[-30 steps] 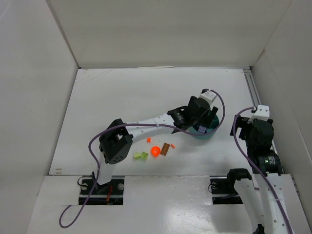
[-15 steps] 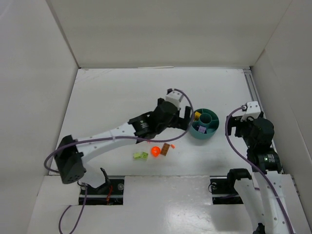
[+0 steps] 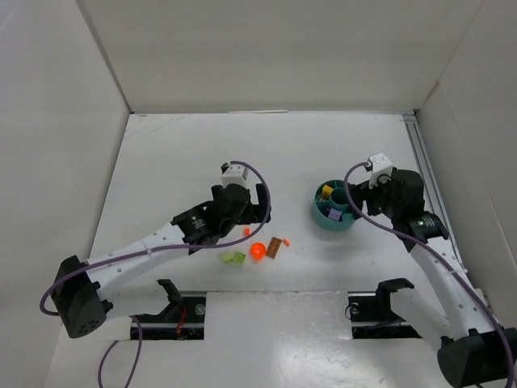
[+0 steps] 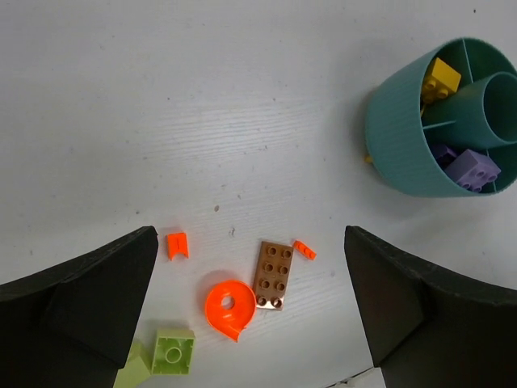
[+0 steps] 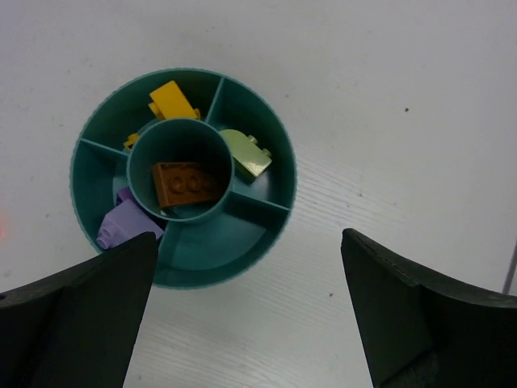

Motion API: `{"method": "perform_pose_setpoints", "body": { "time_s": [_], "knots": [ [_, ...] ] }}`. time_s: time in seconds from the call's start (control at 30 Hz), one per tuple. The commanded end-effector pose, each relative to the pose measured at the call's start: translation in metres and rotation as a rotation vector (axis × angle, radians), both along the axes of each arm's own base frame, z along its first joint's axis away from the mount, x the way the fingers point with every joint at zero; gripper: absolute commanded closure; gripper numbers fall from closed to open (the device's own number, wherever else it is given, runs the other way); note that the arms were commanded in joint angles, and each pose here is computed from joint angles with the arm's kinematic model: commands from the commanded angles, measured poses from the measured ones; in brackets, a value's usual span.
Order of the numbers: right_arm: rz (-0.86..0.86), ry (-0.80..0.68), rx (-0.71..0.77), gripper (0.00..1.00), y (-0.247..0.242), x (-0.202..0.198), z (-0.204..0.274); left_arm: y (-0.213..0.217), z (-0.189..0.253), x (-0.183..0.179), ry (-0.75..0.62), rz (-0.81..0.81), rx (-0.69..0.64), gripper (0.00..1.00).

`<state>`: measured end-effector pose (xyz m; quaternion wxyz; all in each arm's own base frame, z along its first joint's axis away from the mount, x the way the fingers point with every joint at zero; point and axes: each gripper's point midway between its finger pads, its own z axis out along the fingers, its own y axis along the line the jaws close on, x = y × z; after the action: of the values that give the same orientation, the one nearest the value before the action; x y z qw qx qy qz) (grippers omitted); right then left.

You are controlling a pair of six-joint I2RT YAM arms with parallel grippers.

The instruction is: Sort the legos into containers by color

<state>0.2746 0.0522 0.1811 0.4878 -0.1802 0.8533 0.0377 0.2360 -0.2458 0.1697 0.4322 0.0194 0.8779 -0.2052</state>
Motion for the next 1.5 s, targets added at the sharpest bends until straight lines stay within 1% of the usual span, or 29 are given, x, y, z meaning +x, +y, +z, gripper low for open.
{"method": "perform_pose_setpoints", "body": {
  "time_s": [0.0,0.1,0.13,0.17,0.33,0.5,0.77,0.9,1.0,1.47],
  "knots": [
    [0.026,-0.117,0.023,0.0,0.022,0.021,0.039,0.017,0.007,0.009,0.004,0.075,-0.034,0.0],
    [0.001,-0.128,0.02,0.0,0.028,0.028,0.047,0.023,0.005,0.012,0.015,0.092,-0.029,0.0],
    [0.001,-0.11,0.01,0.0,0.029,0.03,0.042,0.023,0.005,0.012,0.015,0.093,-0.029,0.0],
    [-0.014,-0.121,0.019,0.0,0.028,0.032,0.048,0.024,0.005,0.013,0.019,0.094,-0.032,0.0],
    [-0.025,-0.111,0.012,0.0,0.031,0.034,0.046,0.028,0.008,0.018,0.01,0.097,-0.027,0.0],
    [-0.025,-0.092,0.006,0.0,0.032,0.039,0.039,0.028,0.009,0.021,0.014,0.102,-0.031,0.0],
    [-0.017,-0.098,0.012,0.0,0.035,0.042,0.042,0.03,0.008,0.021,0.019,0.115,-0.028,0.0],
    [-0.077,-0.088,-0.026,0.0,0.022,0.039,0.041,0.032,0.008,0.022,0.012,0.117,-0.017,0.0],
    [-0.109,-0.097,-0.025,0.0,0.015,0.038,0.046,0.032,0.011,0.022,0.012,0.117,-0.017,0.0],
    [-0.123,-0.095,-0.018,0.0,0.011,0.037,0.047,0.035,0.012,0.019,0.014,0.111,-0.002,0.0]
  ]
}}
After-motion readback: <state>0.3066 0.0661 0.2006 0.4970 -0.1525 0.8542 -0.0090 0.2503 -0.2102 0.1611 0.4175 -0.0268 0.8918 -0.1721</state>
